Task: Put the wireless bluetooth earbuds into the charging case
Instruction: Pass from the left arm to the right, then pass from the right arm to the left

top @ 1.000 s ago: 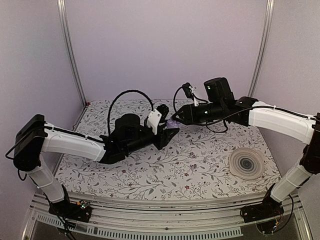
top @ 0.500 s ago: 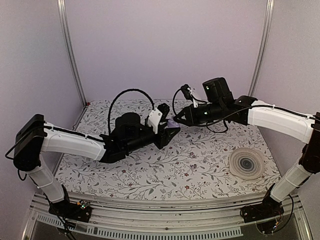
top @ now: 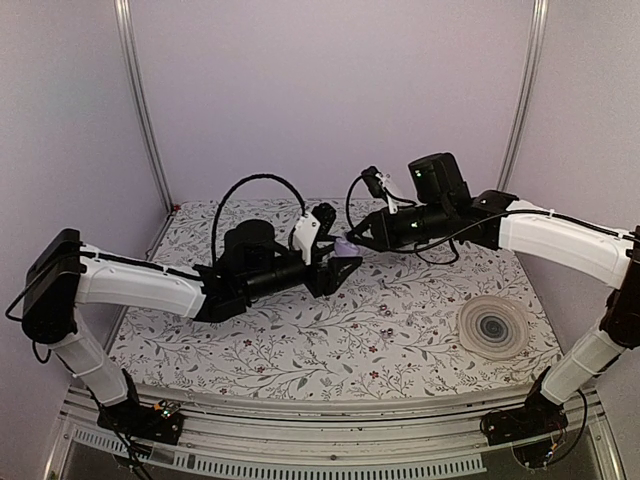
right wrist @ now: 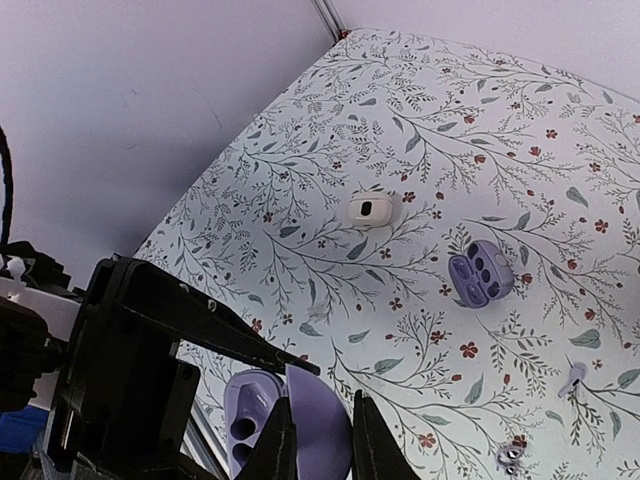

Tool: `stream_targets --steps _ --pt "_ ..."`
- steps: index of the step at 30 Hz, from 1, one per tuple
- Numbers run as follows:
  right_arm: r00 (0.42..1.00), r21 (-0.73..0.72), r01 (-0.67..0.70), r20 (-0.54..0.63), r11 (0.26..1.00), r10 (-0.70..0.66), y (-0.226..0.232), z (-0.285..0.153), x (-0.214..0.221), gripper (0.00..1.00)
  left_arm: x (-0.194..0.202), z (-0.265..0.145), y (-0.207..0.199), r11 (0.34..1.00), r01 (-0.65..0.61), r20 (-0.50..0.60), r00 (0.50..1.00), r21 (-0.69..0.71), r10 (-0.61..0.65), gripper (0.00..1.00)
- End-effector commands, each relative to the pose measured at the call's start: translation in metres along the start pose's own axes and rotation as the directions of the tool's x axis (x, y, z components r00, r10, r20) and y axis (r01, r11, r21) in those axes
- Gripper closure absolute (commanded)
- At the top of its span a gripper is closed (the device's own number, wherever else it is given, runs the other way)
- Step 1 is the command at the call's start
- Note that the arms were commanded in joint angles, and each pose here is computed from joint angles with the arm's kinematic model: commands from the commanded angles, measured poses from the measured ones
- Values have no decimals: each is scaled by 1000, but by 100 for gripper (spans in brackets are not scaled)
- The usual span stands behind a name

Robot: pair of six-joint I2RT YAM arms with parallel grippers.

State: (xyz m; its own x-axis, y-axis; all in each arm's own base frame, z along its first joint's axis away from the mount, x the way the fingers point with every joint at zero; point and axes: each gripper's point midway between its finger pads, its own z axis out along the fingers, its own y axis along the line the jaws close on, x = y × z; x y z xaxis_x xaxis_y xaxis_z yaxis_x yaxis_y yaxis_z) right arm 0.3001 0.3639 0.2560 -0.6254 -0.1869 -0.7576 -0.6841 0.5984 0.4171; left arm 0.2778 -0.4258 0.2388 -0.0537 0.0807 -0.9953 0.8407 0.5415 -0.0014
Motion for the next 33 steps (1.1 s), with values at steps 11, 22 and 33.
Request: stream_targets --steps 11,22,33 --pt "959 -181 246 185 952 -213 52 -57 -41 89 -33 -56 -37 858 159 35 979 488 -201 40" --pt "932 -269 347 204 898 -299 76 -72 -35 86 -55 -66 -54 680 234 -18 951 695 -310 47" --pt "928 -303 367 182 880 -324 87 -68 -22 85 -59 -55 -44 675 281 -25 932 682 -362 54"
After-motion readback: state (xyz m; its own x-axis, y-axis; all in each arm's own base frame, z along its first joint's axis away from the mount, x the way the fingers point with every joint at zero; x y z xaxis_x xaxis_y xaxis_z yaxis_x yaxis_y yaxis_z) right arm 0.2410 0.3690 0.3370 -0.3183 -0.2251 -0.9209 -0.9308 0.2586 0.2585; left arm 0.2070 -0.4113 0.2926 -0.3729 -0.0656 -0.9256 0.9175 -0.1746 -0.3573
